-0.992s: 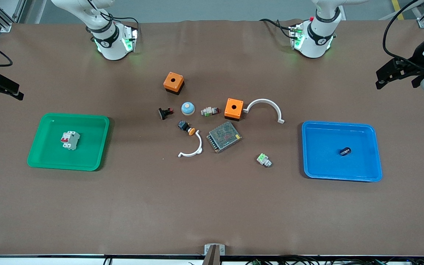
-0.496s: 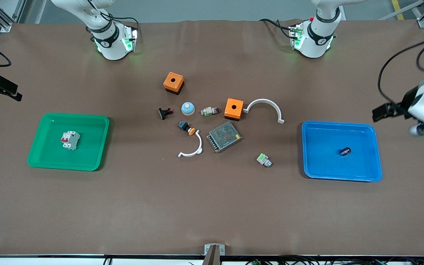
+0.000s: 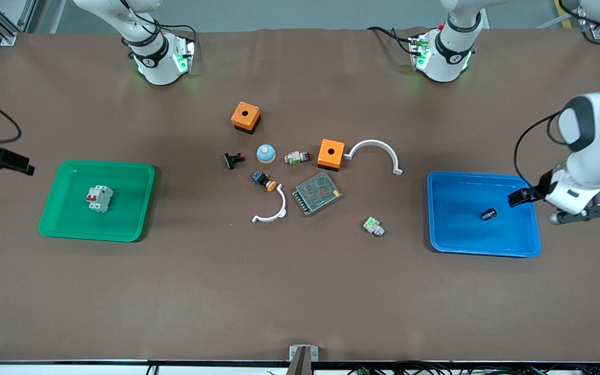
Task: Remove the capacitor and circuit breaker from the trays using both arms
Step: 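Reach the left gripper into the blue tray while the right gripper reaches the green tray, then grasp the black capacitor with the left gripper while the right gripper grasps the breaker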
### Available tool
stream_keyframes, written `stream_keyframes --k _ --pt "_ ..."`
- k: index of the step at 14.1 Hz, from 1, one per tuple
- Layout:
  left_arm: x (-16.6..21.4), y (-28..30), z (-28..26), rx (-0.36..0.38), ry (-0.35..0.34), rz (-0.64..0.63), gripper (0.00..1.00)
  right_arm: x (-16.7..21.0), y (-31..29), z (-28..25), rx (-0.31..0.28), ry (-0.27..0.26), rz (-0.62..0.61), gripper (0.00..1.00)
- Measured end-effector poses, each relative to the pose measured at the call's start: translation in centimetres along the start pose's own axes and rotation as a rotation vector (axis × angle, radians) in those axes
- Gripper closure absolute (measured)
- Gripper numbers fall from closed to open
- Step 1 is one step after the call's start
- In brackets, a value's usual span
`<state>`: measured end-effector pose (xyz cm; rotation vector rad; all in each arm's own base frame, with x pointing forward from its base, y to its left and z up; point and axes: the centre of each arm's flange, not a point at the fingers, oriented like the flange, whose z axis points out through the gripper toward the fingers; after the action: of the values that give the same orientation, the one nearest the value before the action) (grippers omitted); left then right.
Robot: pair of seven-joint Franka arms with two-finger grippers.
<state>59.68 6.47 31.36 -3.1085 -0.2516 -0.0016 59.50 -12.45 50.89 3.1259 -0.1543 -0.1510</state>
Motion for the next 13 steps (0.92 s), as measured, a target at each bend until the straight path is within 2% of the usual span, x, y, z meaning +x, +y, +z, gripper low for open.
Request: stream_keyframes --k 3,6,7,8,10,11,12,13 --pt "0.5 0.3 4.8 -0.015 -0.019 0.001 0.02 1.8 1.4 4.3 -0.004 -0.040 0.023 0.00" --pt "0.6 0.5 8.3 -0.026 -0.038 0.001 0.05 2.8 1.6 10.6 -0.011 0.024 0.027 0.00" --pt "0.6 0.5 9.3 -0.029 -0.044 0.001 0.11 2.7 1.6 13.2 -0.015 0.043 0.027 0.00" --pt "0.5 0.6 10.2 -0.031 -0.050 0.001 0.11 2.3 1.6 15.7 -0.018 0.057 0.027 0.00" --pt "0.5 0.6 11.2 -0.034 -0.056 0.001 0.23 1.1 1.4 20.1 -0.021 0.083 0.029 0.00" --pt "0.5 0.6 11.4 -0.034 -0.058 0.001 0.23 0.4 1.4 22.1 -0.022 0.094 0.031 0.00" --pt "0.5 0.6 11.5 -0.035 -0.059 0.001 0.31 -0.4 1.3 24.0 -0.023 0.102 0.033 0.00" --pt "0.6 0.6 11.5 -0.035 -0.058 0.001 0.43 -1.1 1.2 25.6 -0.024 0.104 0.036 0.00"
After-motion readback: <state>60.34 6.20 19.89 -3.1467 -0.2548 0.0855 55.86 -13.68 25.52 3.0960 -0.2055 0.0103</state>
